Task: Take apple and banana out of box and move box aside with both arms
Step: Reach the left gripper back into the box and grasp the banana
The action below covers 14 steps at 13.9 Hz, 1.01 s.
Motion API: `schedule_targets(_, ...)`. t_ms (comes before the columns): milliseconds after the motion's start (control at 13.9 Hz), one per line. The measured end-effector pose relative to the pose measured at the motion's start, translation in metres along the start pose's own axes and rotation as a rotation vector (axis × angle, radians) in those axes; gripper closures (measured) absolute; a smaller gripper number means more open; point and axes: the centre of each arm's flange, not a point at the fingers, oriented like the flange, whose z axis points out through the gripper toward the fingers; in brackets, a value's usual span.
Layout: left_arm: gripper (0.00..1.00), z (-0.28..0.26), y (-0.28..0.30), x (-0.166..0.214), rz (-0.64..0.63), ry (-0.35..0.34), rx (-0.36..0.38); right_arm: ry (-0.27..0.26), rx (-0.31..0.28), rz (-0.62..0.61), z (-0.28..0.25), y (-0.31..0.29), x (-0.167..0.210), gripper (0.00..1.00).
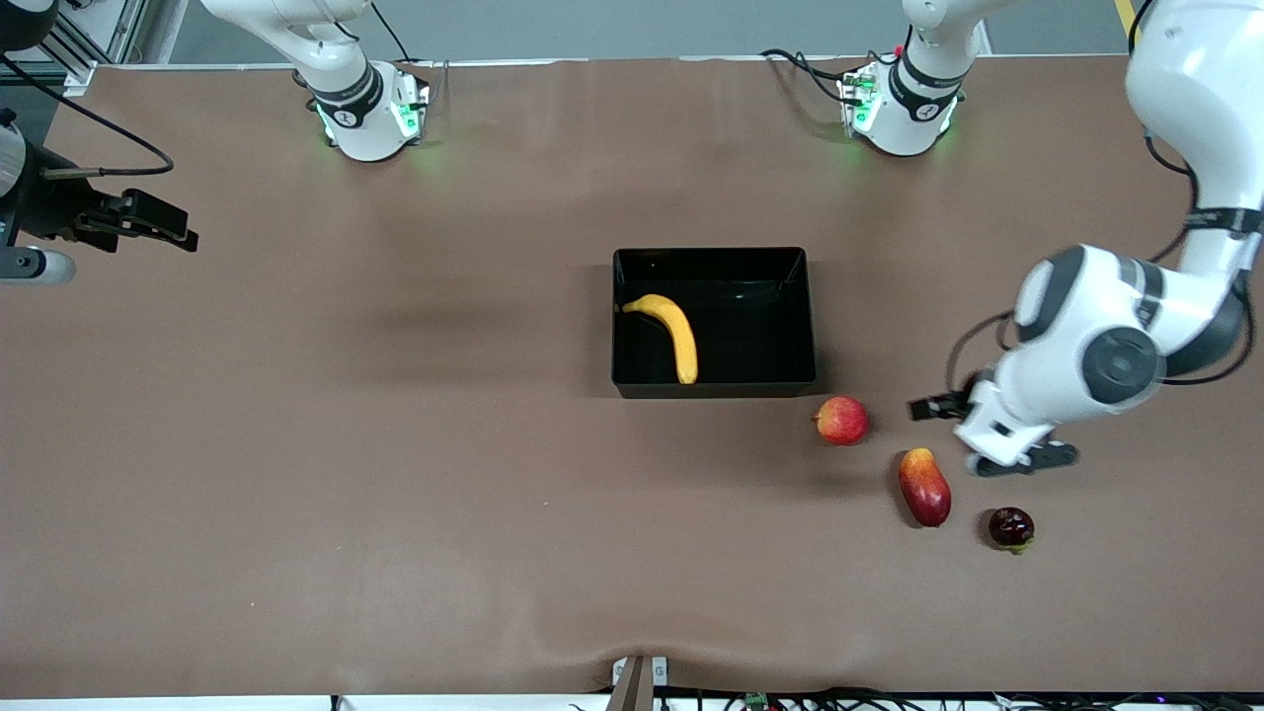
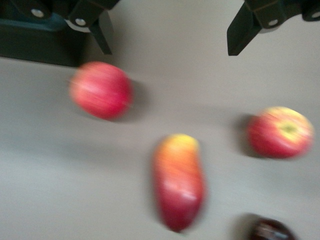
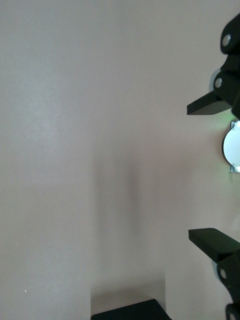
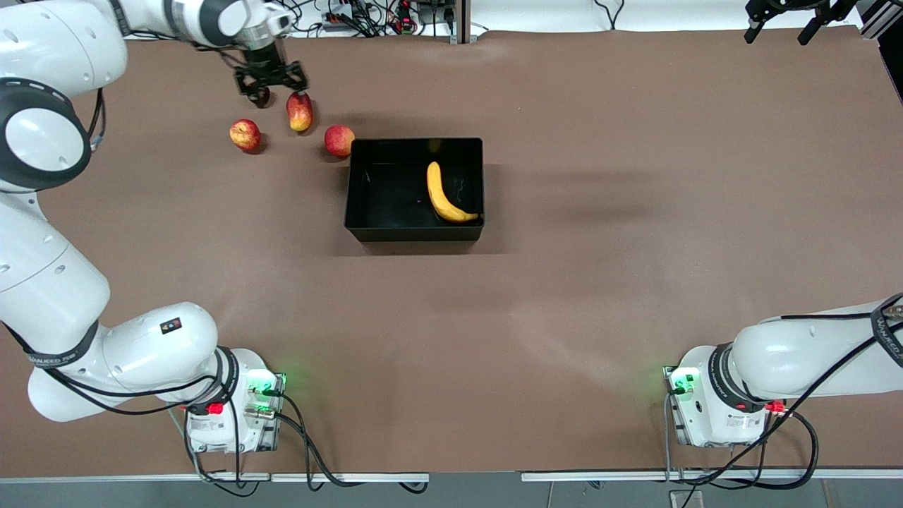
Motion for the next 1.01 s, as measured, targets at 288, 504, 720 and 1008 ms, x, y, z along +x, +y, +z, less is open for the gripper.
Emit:
schedule_targets(288, 0.00, 0.001, 0.137, -0.075, 0.010, 0.010, -0.003, 0.000, 0.000, 0.000, 0.000, 0.000, 0.000, 0.00)
schedule_targets(504, 0.00, 0.014, 0.211, -0.126, -0.008, 0.042, -0.038, 0.000, 0.000, 0.000, 0.000, 0.000, 0.000, 0.00)
schedule_targets(720, 0.00, 0.048, 0.257, -0.154, -0.014, 0.083, -0.075, 0.000, 0.000, 0.000, 0.000, 0.000, 0.000, 0.00)
schedule_targets(1008, 0.00, 0.122, 0.284, -0.170, 0.004, 0.119, -0.037, 0.000, 0.000, 0.000, 0.000, 0.000, 0.000, 0.00)
